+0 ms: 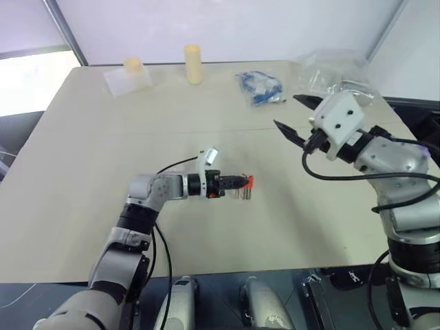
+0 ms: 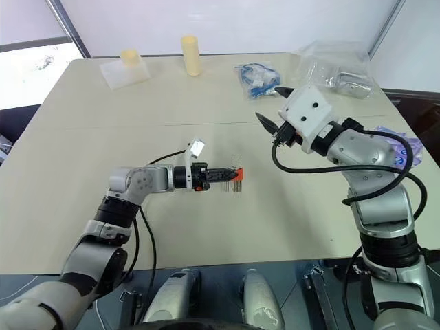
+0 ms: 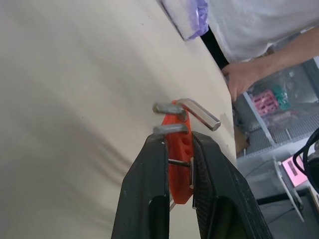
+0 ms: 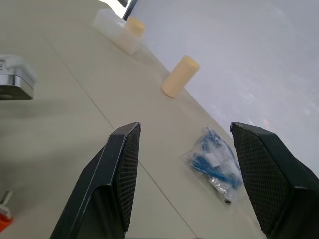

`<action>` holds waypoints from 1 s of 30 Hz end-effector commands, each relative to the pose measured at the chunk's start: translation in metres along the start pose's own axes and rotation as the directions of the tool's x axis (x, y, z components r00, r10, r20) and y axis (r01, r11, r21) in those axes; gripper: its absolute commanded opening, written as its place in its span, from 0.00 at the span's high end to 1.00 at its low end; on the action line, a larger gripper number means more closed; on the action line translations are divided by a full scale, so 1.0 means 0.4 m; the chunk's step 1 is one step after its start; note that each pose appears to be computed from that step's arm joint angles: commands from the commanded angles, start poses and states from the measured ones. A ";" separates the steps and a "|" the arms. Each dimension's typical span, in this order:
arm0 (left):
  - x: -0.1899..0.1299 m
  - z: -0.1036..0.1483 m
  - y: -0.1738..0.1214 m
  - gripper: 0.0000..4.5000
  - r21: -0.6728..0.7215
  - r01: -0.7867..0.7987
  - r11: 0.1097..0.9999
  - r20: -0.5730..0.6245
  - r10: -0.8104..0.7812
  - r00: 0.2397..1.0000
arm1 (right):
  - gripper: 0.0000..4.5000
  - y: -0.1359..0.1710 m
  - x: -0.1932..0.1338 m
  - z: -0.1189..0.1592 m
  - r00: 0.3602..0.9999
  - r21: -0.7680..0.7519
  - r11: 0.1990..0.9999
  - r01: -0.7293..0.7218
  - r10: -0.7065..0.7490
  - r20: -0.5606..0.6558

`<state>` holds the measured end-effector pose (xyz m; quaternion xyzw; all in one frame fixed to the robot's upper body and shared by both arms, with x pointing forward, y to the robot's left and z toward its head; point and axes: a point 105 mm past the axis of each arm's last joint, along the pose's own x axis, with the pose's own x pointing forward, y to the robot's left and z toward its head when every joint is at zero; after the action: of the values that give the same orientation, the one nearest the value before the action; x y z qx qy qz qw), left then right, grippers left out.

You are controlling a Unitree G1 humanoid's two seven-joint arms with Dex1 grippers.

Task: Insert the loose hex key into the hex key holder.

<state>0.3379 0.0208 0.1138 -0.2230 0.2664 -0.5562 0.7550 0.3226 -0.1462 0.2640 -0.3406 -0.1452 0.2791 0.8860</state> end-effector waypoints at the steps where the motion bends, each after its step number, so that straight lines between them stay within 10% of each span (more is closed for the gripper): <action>1: -0.005 0.013 0.001 0.97 0.022 -0.006 1.000 0.016 0.005 1.000 | 0.35 -0.008 -0.004 0.036 0.999 -0.051 0.999 0.019 -0.017 0.041; 5: -0.015 0.011 0.015 0.97 0.015 -0.033 0.999 0.033 0.033 0.999 | 0.35 -0.004 0.002 0.037 0.999 -0.060 0.998 0.009 -0.007 0.043; 14: -0.051 0.049 0.053 0.02 -0.030 -0.113 0.993 0.135 0.117 0.984 | 0.33 0.006 0.015 0.041 0.998 -0.062 0.998 -0.017 0.021 0.056; 30: -0.170 0.055 0.109 0.02 0.149 -0.329 0.933 0.122 0.313 0.942 | 0.33 0.008 0.035 0.041 0.997 -0.073 0.997 -0.039 0.044 0.071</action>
<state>0.3672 0.0956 0.1114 -0.1650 0.2225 -0.4378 0.8553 0.3284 -0.1294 0.2611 -0.3558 -0.1517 0.3108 0.8682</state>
